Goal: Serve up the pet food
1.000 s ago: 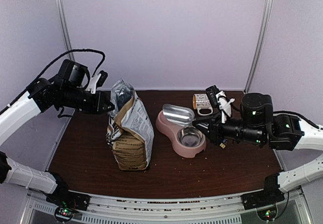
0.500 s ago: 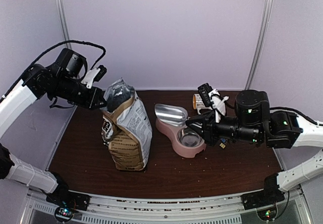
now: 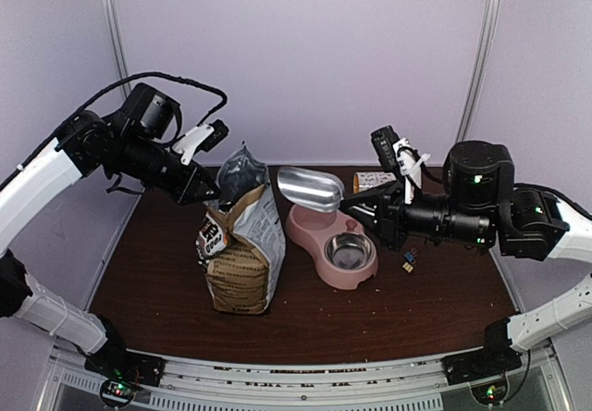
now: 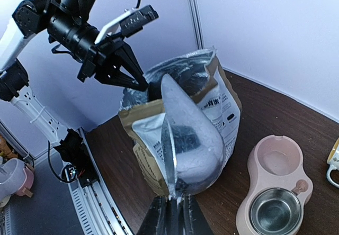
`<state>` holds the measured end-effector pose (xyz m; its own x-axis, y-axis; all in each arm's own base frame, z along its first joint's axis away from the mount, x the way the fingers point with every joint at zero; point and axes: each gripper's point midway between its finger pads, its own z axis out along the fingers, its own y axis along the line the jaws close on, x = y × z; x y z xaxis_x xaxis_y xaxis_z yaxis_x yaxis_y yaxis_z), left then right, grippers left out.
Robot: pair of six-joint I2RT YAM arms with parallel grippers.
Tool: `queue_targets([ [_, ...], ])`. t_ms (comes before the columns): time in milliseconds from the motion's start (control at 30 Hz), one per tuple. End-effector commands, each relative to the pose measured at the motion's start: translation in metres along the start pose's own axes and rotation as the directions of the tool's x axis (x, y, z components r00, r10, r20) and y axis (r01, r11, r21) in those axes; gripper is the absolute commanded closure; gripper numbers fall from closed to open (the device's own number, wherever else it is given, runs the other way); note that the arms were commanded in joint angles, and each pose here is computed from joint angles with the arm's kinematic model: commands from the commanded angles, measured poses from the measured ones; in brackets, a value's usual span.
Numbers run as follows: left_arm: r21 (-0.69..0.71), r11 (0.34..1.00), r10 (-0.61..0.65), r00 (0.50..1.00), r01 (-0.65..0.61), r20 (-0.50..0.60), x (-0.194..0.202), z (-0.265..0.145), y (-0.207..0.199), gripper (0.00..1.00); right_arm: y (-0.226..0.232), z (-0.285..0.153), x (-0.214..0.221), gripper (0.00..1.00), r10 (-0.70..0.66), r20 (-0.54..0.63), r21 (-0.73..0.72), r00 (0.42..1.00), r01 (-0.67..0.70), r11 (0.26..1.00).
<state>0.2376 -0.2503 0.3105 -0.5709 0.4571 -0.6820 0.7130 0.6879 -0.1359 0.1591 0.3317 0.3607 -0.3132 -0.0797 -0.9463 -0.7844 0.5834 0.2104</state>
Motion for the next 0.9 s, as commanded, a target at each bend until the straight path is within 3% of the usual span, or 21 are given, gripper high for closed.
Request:
queue_targets([
  [0,0.131,0.971,0.158,0.951,-0.198,0.266,-0.067,-0.031,-0.057,1.00,0.014,-0.008,-0.026,1.00,-0.025,0.024,-0.048,0.999,0.026,0.998],
  [333,0.197,0.933,0.235,0.925,-0.301,0.299,-0.077,-0.034,-0.092,1.00,0.002,0.013,-0.020,1.00,-0.071,-0.133,0.080,0.989,0.082,0.993],
  [733,0.288,0.869,0.313,0.899,-0.401,0.307,-0.062,-0.035,-0.129,1.00,-0.001,0.050,-0.011,1.00,-0.142,-0.295,0.142,0.945,0.190,0.971],
  [867,0.238,0.900,0.281,0.904,-0.365,0.321,-0.066,-0.034,-0.121,1.00,-0.005,0.066,0.004,1.00,-0.148,-0.389,0.159,0.909,0.225,0.961],
])
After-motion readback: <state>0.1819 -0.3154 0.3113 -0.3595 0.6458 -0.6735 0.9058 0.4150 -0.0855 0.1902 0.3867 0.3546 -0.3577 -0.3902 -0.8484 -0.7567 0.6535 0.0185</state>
